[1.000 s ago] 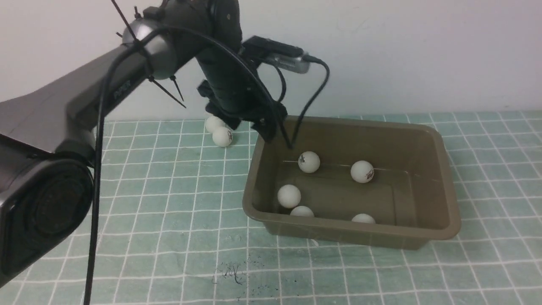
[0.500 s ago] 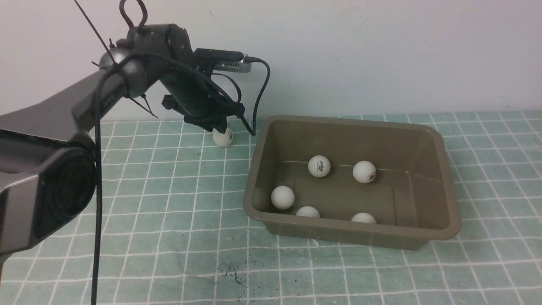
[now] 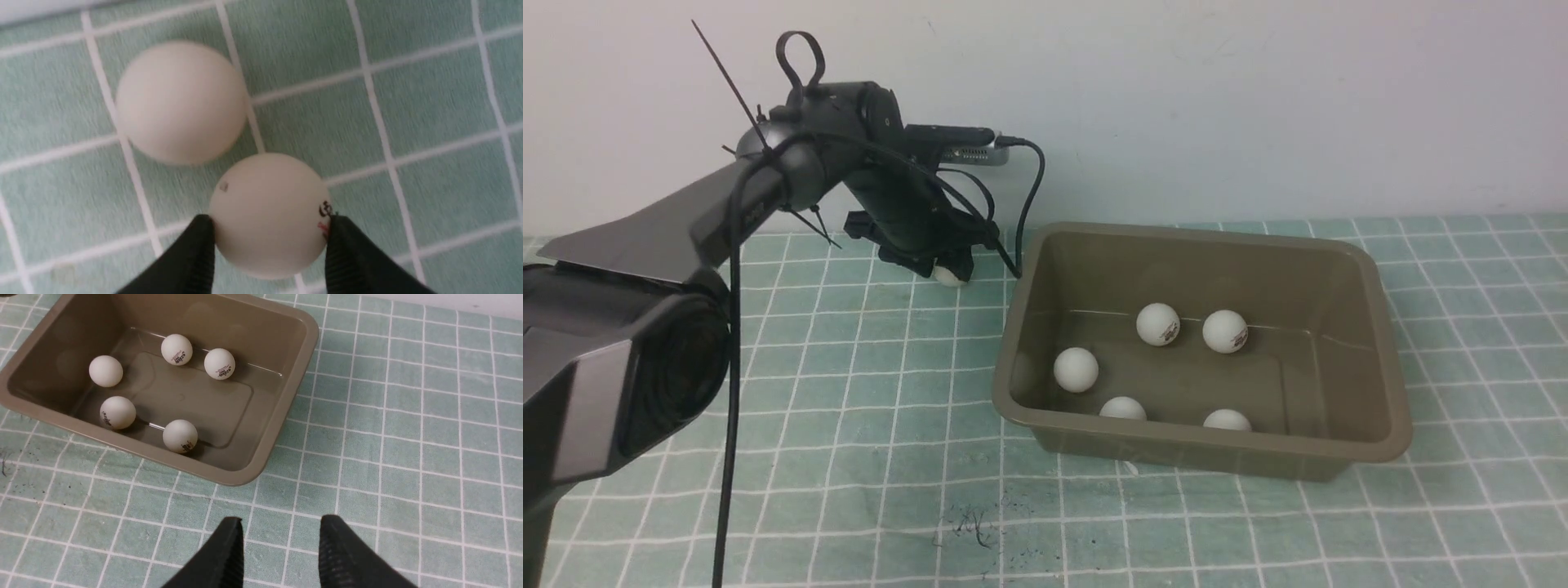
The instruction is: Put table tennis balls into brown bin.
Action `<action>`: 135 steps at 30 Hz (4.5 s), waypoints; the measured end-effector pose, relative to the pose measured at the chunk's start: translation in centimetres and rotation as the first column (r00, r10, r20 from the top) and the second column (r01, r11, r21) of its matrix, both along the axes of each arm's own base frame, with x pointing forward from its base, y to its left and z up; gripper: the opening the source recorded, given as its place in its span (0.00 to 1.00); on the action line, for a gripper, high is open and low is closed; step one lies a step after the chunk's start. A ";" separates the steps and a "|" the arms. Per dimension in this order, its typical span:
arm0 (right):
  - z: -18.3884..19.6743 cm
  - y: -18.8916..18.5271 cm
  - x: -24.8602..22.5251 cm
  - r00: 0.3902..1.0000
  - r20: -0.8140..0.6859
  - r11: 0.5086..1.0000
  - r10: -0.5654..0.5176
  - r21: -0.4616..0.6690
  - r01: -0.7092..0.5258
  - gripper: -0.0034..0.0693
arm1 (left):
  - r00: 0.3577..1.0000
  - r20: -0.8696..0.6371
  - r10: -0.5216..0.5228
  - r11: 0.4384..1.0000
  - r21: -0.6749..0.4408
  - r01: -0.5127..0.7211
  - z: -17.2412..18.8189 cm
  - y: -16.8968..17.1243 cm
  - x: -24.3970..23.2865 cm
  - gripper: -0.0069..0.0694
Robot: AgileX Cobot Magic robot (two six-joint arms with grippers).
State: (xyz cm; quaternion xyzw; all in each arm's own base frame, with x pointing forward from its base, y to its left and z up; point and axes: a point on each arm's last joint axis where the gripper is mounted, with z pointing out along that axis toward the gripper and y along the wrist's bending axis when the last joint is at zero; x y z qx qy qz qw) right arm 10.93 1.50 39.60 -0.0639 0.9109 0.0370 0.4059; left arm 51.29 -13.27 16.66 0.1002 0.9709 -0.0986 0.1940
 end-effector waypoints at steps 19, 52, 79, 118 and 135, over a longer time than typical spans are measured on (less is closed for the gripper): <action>0.3 -1.6 0.3 0.980 0.048 0.980 -0.194 -0.030 0.196 0.38 | 0.872 0.054 -0.486 0.870 -0.063 0.489 8.4 -11.0 -6.1 0.64; 0.7 -1.4 0.6 0.978 0.098 0.982 -0.185 -0.012 0.187 0.38 | 0.998 0.058 0.033 0.999 -0.009 -0.032 4.5 4.7 1.3 0.32; 0.6 -1.4 0.7 0.978 0.097 0.983 -0.182 -0.015 0.185 0.38 | 0.994 0.092 -0.054 0.998 -0.029 0.057 10.1 3.0 -0.7 0.54; -6.7 -3.2 -10.3 0.534 0.773 0.937 -0.343 0.322 0.136 0.03 | 0.951 0.244 -0.189 0.982 0.032 0.187 26.5 -0.6 -20.9 0.08; -6.9 -3.1 -10.1 0.505 0.802 0.946 -0.320 0.295 0.132 0.03 | 0.774 0.628 -0.076 0.985 -0.072 0.155 22.0 6.3 -36.1 0.08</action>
